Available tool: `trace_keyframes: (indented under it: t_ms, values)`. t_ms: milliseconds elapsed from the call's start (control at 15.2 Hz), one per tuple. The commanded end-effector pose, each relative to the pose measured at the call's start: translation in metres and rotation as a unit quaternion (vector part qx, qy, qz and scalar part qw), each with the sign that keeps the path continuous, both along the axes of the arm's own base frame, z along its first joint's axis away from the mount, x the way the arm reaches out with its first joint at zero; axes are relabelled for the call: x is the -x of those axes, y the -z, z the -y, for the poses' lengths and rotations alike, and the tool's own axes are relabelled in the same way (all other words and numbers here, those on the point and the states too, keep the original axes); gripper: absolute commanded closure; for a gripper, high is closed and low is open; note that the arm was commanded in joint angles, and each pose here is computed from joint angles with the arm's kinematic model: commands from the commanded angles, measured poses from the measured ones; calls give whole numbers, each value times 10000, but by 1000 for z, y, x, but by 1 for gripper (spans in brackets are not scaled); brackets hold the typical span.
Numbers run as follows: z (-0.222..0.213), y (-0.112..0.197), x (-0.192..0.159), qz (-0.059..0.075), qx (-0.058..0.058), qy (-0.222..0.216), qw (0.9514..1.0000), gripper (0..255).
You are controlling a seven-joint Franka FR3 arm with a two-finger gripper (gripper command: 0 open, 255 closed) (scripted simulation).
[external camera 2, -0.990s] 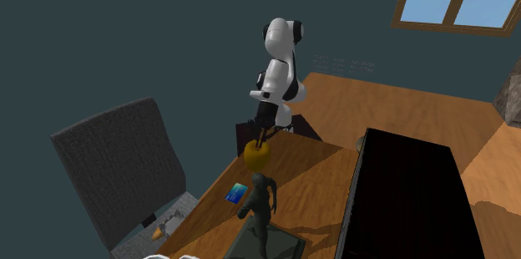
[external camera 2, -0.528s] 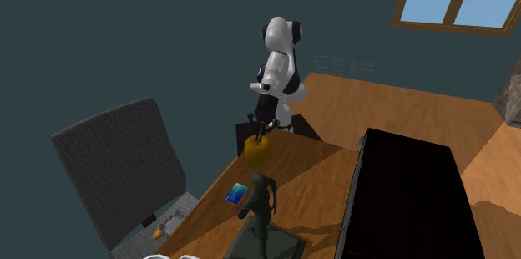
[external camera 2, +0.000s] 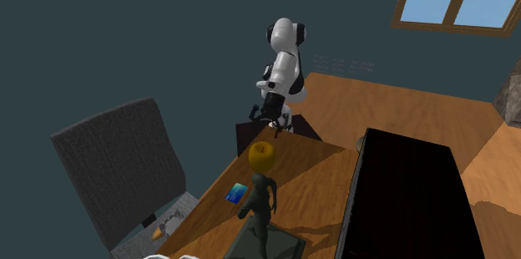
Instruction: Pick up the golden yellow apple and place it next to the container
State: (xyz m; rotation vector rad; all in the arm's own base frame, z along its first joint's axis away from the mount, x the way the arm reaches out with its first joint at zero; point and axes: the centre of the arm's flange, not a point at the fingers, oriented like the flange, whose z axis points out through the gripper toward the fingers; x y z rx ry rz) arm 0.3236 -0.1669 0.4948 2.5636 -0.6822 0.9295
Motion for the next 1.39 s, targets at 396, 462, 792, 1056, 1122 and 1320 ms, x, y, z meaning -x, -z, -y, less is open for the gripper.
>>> trace_keyframes:
  t_ms: [396, 462, 792, 1056, 1122, 1320]
  values:
    - [12, 31, -17, 92, -48, 150, 9998, 0]
    - [12, 31, -17, 92, -48, 150, 9998, 0]
    - [12, 31, -17, 92, -48, 150, 9998, 0]
    - [12, 31, -17, 92, -48, 150, 9998, 255]
    - [12, 31, -17, 92, -48, 150, 9998, 255]
    - [11, 32, -19, 92, -47, 150, 9998, 255]
